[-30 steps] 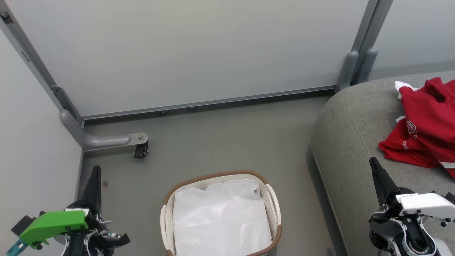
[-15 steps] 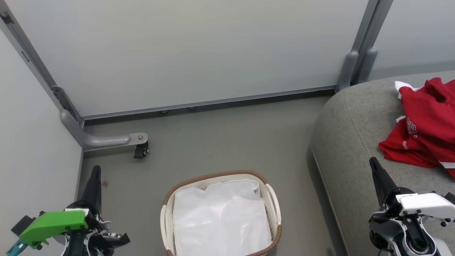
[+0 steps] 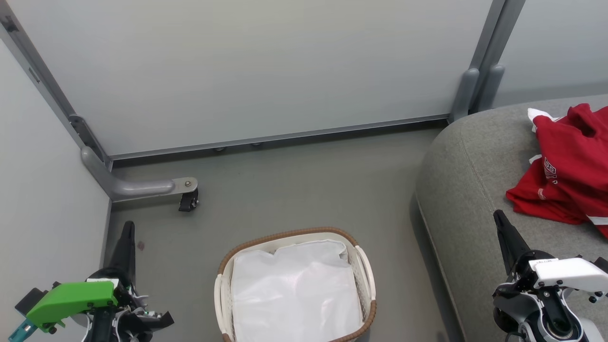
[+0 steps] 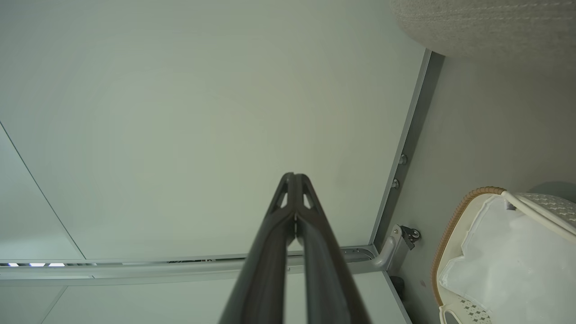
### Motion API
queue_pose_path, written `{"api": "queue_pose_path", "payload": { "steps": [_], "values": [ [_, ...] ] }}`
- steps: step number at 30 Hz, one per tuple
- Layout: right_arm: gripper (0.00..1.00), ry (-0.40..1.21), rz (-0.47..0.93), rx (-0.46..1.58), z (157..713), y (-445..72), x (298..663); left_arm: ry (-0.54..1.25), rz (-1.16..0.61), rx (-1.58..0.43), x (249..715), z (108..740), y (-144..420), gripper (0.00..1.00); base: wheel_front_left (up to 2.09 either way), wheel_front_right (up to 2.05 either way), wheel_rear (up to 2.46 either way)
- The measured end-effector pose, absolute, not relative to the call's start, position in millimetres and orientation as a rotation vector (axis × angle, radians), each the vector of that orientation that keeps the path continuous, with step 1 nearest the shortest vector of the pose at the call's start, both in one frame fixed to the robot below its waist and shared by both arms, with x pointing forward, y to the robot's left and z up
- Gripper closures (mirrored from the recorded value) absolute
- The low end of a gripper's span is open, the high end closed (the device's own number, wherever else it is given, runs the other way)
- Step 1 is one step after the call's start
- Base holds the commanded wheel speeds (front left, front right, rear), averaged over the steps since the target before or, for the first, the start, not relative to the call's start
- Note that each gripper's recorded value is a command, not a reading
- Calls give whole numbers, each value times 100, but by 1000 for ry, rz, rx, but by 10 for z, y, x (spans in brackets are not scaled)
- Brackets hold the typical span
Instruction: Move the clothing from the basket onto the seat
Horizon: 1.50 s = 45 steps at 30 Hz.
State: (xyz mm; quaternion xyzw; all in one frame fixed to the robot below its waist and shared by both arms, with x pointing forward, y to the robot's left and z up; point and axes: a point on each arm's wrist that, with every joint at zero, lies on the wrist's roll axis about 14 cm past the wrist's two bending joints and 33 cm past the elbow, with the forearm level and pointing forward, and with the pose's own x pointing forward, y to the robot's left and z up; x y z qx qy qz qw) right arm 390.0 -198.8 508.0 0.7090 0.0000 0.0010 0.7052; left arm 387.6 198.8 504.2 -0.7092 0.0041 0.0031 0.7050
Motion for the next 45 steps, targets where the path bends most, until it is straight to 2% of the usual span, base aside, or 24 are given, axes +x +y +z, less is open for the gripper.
{"api": "queue_pose_path", "payload": {
  "steps": [45],
  "values": [
    [100,0,2,1576,5079,-1989,3900,9,7,-1577,3876,5043,1988,100,0,0,0]
  ]
}}
